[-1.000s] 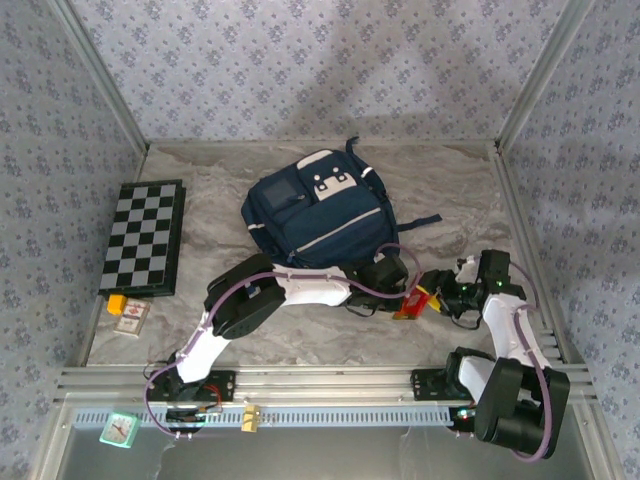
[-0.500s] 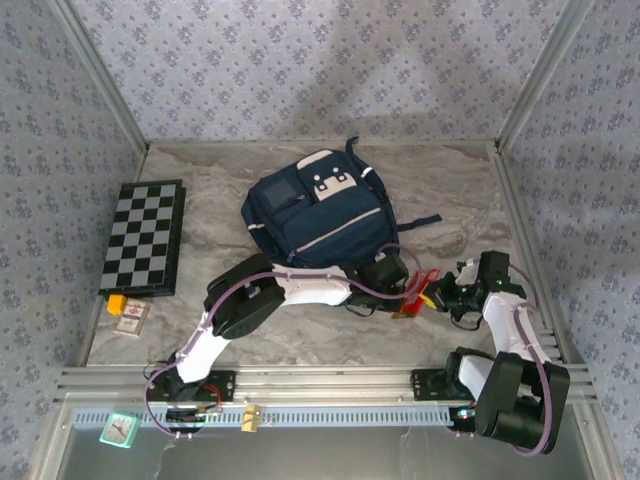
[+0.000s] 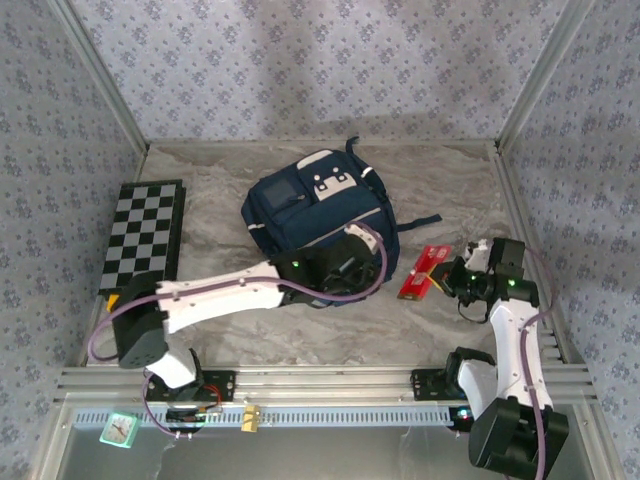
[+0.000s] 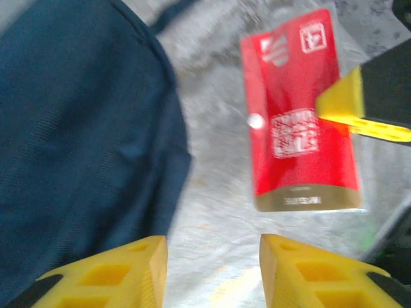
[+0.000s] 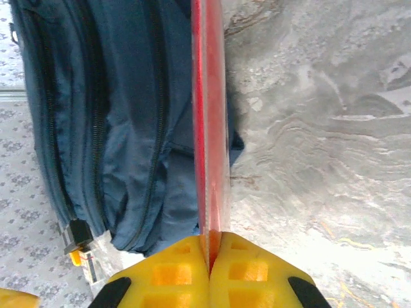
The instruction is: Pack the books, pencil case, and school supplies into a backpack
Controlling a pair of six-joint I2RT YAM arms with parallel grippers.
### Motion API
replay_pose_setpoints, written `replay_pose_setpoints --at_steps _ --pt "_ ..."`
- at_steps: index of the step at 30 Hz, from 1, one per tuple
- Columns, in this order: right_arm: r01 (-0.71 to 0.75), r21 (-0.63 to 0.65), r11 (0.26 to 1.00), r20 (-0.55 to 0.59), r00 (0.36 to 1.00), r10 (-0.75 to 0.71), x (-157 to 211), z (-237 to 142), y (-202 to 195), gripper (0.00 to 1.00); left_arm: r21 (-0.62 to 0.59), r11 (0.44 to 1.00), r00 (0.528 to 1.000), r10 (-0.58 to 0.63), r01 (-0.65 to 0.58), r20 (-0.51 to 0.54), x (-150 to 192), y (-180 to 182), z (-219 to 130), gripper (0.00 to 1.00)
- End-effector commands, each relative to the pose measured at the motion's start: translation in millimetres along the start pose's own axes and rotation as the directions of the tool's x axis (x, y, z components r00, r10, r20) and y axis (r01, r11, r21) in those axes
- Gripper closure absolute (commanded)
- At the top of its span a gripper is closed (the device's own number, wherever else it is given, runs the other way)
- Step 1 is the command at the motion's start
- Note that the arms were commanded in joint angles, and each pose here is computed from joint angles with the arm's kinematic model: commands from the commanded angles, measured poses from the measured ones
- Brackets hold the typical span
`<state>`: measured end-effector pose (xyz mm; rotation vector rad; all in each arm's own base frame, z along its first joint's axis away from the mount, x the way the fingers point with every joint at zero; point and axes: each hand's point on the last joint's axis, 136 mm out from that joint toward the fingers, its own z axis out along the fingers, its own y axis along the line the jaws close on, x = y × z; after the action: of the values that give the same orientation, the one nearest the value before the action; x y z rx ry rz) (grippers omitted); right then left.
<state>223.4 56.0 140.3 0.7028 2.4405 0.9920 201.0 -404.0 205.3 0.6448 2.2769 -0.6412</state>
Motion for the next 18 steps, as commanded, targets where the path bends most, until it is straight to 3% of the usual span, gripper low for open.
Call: replay_pose_setpoints --at_steps 1,8,12,18 --pt "-0.002 -0.047 0.999 -0.027 1.0 0.0 4.0 -5.2 19.7 1.0 -0.254 0.947 0.98 0.186 -0.196 -0.063 12.3 63.5 -9.7 0.54" --pt "0.049 -0.088 0.995 -0.057 0.997 -0.054 9.2 2.9 44.0 1.0 -0.353 0.871 0.94 0.314 -0.341 -0.133 13.6 106.6 -7.4 0.4" --pt "0.068 -0.075 0.995 -0.065 0.995 -0.073 12.0 6.8 50.8 1.0 -0.365 0.855 0.93 0.335 -0.367 -0.15 13.3 116.6 5.8 0.33" --pt "0.071 -0.09 0.993 -0.068 0.995 -0.077 13.4 10.2 59.2 1.0 -0.357 0.862 0.932 0.314 -0.36 -0.181 11.3 128.6 24.6 0.3"
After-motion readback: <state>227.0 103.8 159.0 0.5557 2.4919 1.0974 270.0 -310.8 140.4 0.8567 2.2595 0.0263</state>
